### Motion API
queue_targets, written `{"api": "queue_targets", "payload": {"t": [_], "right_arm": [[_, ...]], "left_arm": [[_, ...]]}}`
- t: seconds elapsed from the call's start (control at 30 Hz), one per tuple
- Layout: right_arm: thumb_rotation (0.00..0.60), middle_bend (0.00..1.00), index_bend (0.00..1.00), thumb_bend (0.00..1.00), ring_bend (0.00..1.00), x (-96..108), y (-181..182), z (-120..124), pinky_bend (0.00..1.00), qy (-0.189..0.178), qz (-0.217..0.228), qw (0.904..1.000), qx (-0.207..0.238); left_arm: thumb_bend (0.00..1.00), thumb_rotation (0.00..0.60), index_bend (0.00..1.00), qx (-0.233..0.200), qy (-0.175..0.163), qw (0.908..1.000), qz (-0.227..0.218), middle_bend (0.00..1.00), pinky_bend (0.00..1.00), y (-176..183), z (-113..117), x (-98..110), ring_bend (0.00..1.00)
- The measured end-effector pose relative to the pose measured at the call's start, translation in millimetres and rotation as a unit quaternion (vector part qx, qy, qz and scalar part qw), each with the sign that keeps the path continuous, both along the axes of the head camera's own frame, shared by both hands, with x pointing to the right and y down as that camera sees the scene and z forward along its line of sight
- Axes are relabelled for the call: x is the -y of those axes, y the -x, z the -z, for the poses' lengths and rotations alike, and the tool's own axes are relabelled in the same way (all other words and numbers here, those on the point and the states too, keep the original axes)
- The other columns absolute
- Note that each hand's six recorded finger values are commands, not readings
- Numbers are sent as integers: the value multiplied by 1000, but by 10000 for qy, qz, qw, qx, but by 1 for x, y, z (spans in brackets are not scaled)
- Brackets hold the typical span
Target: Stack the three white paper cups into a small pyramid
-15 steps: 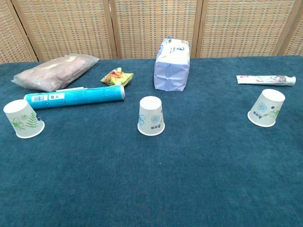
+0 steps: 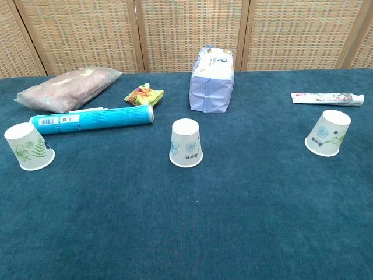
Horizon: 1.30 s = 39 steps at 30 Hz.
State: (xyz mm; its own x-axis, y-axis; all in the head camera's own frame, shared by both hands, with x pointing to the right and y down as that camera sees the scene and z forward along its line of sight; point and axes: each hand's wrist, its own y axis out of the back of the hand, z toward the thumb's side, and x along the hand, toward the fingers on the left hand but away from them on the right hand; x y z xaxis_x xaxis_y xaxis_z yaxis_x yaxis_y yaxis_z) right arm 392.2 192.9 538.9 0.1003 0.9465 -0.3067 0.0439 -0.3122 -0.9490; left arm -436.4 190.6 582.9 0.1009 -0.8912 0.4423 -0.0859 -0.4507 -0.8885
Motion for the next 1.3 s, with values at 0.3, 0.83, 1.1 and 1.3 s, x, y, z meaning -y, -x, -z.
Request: {"api": "queue_targets", "payload": {"t": [0.3, 0.83, 1.1, 1.3], "right_arm": [[600, 0, 0, 0, 0, 2, -4, -1, 0, 28, -71, 10000, -13], [600, 0, 0, 0, 0, 5, -8, -5, 0, 101, -151, 9998, -35], [600, 0, 0, 0, 0, 5, -9, -6, 0, 127, -166, 9998, -49], [600, 0, 0, 0, 0, 5, -9, -7, 0, 142, -176, 9997, -47]], "left_arm": [[218, 600, 170, 155, 443, 9985, -268, 180, 229, -22, -58, 58, 167], [218, 600, 359, 308, 722, 9969, -64, 361, 374, -37, -115, 70, 323], [218, 600, 421, 299, 696, 9971, -10, 425, 451, -40, -120, 71, 376], [218, 600, 421, 170, 592, 9981, -4, 425, 451, -43, -113, 73, 376]]}}
